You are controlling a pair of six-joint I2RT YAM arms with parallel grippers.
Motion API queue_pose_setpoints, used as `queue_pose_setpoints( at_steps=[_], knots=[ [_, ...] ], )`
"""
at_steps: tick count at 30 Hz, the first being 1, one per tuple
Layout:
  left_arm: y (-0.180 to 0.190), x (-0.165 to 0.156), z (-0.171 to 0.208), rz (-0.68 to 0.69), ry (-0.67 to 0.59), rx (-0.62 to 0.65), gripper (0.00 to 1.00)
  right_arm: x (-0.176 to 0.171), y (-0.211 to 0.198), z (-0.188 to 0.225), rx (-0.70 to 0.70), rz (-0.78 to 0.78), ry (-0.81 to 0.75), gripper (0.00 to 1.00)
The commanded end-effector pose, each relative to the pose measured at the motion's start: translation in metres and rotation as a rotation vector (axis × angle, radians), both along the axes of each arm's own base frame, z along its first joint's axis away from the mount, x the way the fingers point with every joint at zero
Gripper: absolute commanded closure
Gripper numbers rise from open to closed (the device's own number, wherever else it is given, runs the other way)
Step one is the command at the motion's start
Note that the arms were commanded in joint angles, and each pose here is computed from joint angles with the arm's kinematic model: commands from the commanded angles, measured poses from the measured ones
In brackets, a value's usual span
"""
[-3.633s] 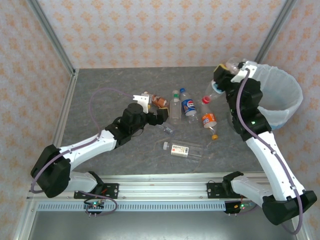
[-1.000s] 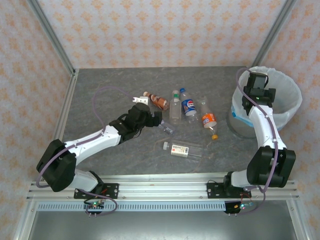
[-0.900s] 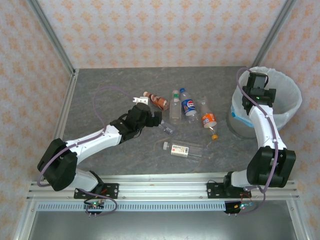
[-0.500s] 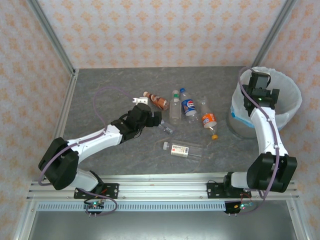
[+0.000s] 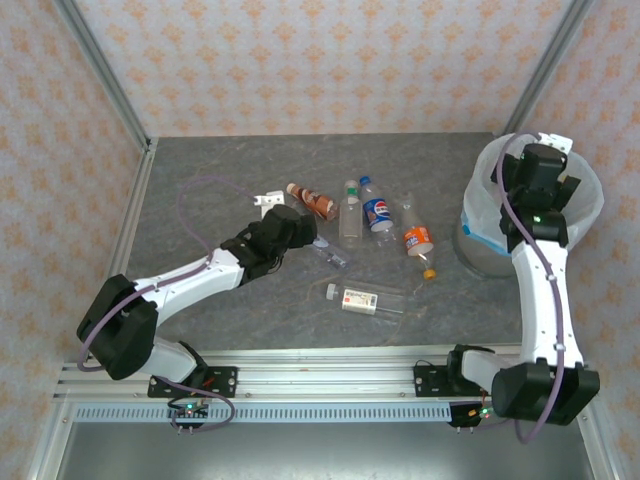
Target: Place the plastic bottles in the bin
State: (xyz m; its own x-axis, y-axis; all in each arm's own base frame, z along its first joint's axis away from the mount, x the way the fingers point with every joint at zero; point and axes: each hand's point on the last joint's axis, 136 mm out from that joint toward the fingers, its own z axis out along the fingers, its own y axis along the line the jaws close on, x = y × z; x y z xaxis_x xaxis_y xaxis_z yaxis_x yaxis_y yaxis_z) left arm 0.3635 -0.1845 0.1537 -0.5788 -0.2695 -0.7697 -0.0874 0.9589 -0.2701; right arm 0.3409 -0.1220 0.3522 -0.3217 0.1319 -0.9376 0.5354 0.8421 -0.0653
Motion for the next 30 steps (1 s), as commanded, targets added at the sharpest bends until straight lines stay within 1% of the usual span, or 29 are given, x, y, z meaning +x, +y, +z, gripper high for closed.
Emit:
queue_pose_setpoints(
  at_steps=[1,4,8,11,15,19,23,26,30],
  knots=[
    [0.018,-0.002,0.0,0.088,-0.007,0.006,0.0,0.0,0.027,0.037,0.124,0.126,-0.166,0.01],
    [0.023,-0.003,-0.001,0.113,-0.006,0.009,0.0,0.002,0.049,0.043,0.208,0.238,-0.203,0.01],
    [0.034,-0.005,-0.001,0.171,-0.012,0.015,0.0,0.006,0.079,0.038,0.309,0.38,-0.158,0.01],
    [0.037,-0.006,0.0,0.177,-0.017,0.01,0.0,0.006,0.112,0.037,0.373,0.518,-0.125,0.01],
    [0.034,-0.007,0.0,0.164,-0.021,-0.009,0.0,0.003,0.152,0.029,0.381,0.639,-0.063,0.01],
    [0.031,-0.007,0.003,0.15,-0.024,-0.031,0.0,-0.001,0.18,0.012,0.359,0.688,0.031,0.01],
    [0.032,-0.009,0.005,0.153,-0.026,-0.032,0.0,-0.006,0.205,-0.018,0.354,0.73,0.14,0.01],
    [0.035,-0.009,0.004,0.162,-0.021,-0.026,0.0,-0.008,0.217,-0.047,0.334,0.736,0.24,0.01],
    [0.036,-0.009,0.003,0.171,-0.017,-0.03,0.0,-0.001,0.217,-0.087,0.322,0.683,0.349,0.01]
  ],
)
